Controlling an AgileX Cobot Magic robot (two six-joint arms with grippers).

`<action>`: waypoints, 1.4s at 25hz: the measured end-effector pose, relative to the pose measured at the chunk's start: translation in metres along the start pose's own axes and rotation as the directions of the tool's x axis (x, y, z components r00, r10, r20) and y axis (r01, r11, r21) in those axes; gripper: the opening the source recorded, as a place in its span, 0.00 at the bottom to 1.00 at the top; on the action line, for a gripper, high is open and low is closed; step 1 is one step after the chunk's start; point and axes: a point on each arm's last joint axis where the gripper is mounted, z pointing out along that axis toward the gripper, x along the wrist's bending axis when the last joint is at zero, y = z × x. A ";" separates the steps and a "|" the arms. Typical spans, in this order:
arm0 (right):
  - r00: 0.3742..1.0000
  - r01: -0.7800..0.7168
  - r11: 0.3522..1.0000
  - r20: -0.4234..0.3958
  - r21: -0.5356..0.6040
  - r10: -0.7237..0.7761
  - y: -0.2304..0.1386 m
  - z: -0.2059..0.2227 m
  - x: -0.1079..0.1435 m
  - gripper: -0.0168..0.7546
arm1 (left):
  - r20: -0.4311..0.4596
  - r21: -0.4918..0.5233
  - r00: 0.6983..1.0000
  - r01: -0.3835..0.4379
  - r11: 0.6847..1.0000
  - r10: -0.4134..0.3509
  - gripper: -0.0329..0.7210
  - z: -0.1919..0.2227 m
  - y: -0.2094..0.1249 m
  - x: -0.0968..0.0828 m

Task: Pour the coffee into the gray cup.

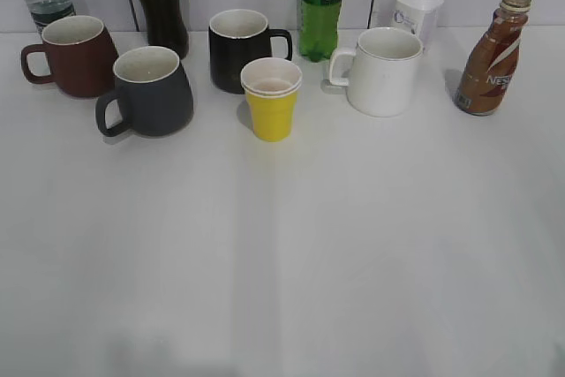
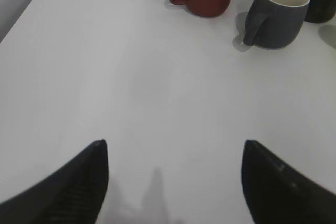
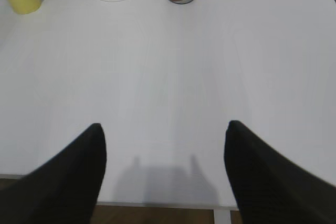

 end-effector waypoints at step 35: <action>1.000 0.000 1.000 0.000 0.000 0.000 0.000 0.000 0.000 0.73 | 0.042 -0.476 0.999 0.014 0.879 0.007 0.79 -0.001 0.057 -0.005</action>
